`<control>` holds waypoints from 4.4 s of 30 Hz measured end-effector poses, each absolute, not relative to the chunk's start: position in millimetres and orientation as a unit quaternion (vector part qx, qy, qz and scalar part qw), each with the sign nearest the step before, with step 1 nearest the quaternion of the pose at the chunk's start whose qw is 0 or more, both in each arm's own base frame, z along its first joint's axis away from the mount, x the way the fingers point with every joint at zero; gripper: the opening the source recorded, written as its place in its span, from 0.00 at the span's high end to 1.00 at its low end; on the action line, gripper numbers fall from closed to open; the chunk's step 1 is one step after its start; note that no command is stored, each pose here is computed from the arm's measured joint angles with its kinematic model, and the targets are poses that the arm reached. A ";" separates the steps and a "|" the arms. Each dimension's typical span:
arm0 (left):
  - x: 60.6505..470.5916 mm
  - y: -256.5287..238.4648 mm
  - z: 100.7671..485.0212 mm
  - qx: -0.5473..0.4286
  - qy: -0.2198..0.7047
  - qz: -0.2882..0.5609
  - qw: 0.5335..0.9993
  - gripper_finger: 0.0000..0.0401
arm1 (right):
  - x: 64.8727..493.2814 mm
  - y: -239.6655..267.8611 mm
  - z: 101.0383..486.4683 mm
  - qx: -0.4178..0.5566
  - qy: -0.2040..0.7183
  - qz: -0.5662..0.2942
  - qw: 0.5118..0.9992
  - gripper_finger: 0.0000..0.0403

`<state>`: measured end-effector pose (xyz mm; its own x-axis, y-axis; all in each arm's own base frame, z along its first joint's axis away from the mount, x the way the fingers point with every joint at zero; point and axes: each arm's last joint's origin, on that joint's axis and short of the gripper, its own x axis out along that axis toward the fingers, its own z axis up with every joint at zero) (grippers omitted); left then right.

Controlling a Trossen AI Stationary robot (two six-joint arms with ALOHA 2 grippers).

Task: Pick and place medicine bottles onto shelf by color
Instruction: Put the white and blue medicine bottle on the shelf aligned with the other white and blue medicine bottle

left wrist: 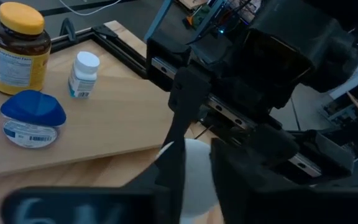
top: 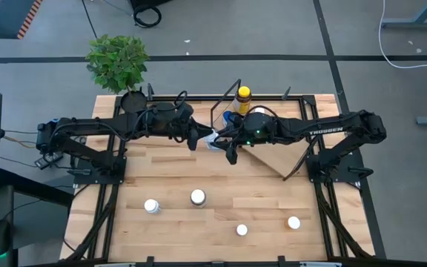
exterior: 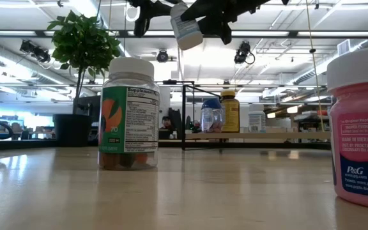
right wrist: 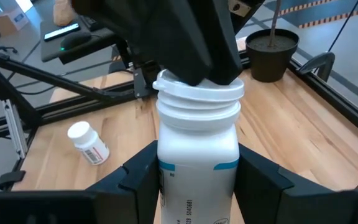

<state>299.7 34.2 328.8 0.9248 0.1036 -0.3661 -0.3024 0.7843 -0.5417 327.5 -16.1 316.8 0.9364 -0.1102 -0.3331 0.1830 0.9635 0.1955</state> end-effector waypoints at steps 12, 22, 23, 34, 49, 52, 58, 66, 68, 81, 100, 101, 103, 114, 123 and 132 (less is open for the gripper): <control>300.6 34.2 330.4 -0.313 0.150 0.099 0.933 0.96 | 327.3 -15.8 318.0 0.121 0.157 -0.074 0.977 0.57; 301.4 34.1 332.2 -0.313 0.141 0.094 0.934 0.94 | 327.5 -16.0 319.2 0.150 0.150 -0.078 0.974 0.57; 301.4 34.1 332.1 -0.313 0.141 0.094 0.934 0.94 | 327.6 -16.0 319.4 0.155 0.149 -0.079 0.974 0.57; 302.1 29.0 332.4 -0.305 0.142 0.090 0.937 0.93 | 327.6 -21.5 320.5 0.234 0.140 -0.079 0.959 0.57; 310.4 18.0 323.2 -0.273 0.161 0.087 0.945 0.96 | 324.8 -33.6 317.0 0.288 0.156 -0.087 0.941 0.57; 314.8 14.4 317.6 -0.270 0.168 0.088 0.944 0.96 | 322.8 -34.7 312.7 0.300 0.181 -0.087 0.933 0.57; 315.7 11.9 318.7 -0.269 0.161 0.085 0.946 0.95 | 322.7 -34.5 313.0 0.307 0.182 -0.082 0.931 0.57; 316.5 9.0 320.3 -0.257 0.154 0.080 0.951 0.97 | 322.7 -38.2 314.1 0.314 0.175 -0.083 0.929 0.57; 316.7 7.3 321.0 -0.253 0.152 0.077 0.952 0.97 | 322.7 -38.3 314.2 0.314 0.175 -0.082 0.930 0.57; 330.9 -12.2 304.4 -0.252 0.175 0.057 0.950 0.97 | 319.0 -40.7 306.6 0.307 0.212 -0.110 0.921 0.59; 328.1 -19.2 303.7 -0.248 0.203 -0.020 0.947 0.98 | 327.3 -64.5 356.8 0.268 0.050 -0.092 0.958 0.60; 325.3 -17.8 305.5 -0.249 0.206 -0.020 0.946 0.99 | 326.0 -65.2 361.6 0.263 0.035 -0.089 0.960 0.60; 321.8 -17.4 312.8 -0.249 0.193 -0.029 0.949 0.99 | 321.8 -67.2 367.6 0.256 0.029 -0.090 0.962 0.60; 281.1 9.6 348.0 -0.213 0.160 0.009 0.964 0.90 | 318.0 -64.4 347.9 0.156 0.139 -0.076 0.975 0.60; 243.0 30.4 367.7 -0.193 0.146 0.087 0.966 0.81 | 295.2 -60.4 345.6 0.092 0.223 -0.063 0.968 0.60; 221.2 39.6 381.2 -0.190 0.111 0.129 0.967 0.66 | 261.2 -67.5 334.8 0.089 0.249 -0.067 0.962 0.60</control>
<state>221.2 39.6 381.2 0.9420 0.2081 -0.2633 -0.2922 0.8945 -0.3383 261.2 -67.5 334.8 0.8670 -0.0851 -0.4909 0.1738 0.9751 0.1380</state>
